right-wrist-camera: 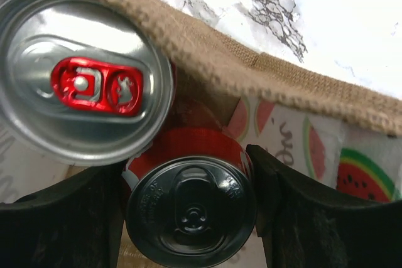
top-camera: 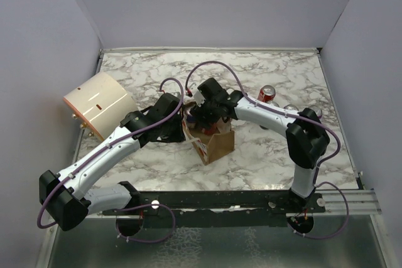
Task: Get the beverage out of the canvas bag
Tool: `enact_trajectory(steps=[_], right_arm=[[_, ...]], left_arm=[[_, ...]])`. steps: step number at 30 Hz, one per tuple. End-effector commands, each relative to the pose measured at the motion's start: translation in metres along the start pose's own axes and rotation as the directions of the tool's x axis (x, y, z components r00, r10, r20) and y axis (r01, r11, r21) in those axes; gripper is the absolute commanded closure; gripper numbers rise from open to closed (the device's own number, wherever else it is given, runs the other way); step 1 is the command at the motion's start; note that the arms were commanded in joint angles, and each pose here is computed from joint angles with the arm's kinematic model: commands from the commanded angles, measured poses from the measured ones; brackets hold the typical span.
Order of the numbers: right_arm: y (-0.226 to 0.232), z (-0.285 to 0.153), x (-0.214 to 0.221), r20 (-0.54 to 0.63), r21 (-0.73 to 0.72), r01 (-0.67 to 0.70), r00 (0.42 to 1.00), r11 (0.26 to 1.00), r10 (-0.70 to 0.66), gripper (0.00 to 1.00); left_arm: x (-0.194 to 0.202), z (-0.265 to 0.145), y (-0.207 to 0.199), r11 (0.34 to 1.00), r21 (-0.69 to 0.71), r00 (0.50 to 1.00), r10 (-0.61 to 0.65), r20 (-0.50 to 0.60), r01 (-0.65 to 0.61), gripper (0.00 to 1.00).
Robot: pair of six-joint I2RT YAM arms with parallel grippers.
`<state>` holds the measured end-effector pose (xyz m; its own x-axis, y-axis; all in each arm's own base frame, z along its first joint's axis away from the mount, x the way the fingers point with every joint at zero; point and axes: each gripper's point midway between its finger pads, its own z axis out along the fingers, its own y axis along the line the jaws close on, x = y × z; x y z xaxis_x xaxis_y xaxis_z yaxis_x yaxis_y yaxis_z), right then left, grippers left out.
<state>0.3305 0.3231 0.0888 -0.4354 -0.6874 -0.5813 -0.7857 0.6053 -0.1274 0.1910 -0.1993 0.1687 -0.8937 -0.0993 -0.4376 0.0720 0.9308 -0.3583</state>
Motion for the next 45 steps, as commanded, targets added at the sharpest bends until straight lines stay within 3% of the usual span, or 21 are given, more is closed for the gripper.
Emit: enact_trajectory(steps=[1,12,26,33,41,45], right_arm=[[0.002,-0.041,-0.027,0.099,-0.028,-0.083,0.991,0.996,0.085,0.56],[0.017,-0.063,-0.025,0.098,-0.098,-0.199,0.973,0.975,0.209,0.66],[0.008,-0.14,-0.107,0.335,-0.149,-0.205,0.91,0.967,0.245,0.83],[0.016,-0.166,-0.129,0.404,-0.23,-0.246,0.856,0.942,0.322,0.97],[0.029,-0.188,-0.145,0.438,-0.355,-0.296,0.785,0.887,0.438,0.98],[0.014,-0.208,-0.155,0.501,-0.3,-0.308,0.755,0.903,0.424,0.98]], left_arm=[[0.001,-0.001,0.0,1.0,0.011,1.0,0.0,-0.007,0.0,0.9],[-0.002,-0.001,-0.004,1.0,0.022,1.0,0.011,-0.008,-0.011,0.9],[0.001,-0.005,-0.002,1.0,0.027,1.0,0.006,-0.004,-0.006,0.9],[0.004,-0.005,0.0,1.0,0.027,1.0,-0.001,-0.005,0.001,0.9],[0.004,-0.006,0.0,0.999,0.029,1.0,-0.014,0.001,0.014,0.9],[0.004,-0.006,-0.001,0.999,0.037,1.0,-0.021,0.007,0.021,0.9]])
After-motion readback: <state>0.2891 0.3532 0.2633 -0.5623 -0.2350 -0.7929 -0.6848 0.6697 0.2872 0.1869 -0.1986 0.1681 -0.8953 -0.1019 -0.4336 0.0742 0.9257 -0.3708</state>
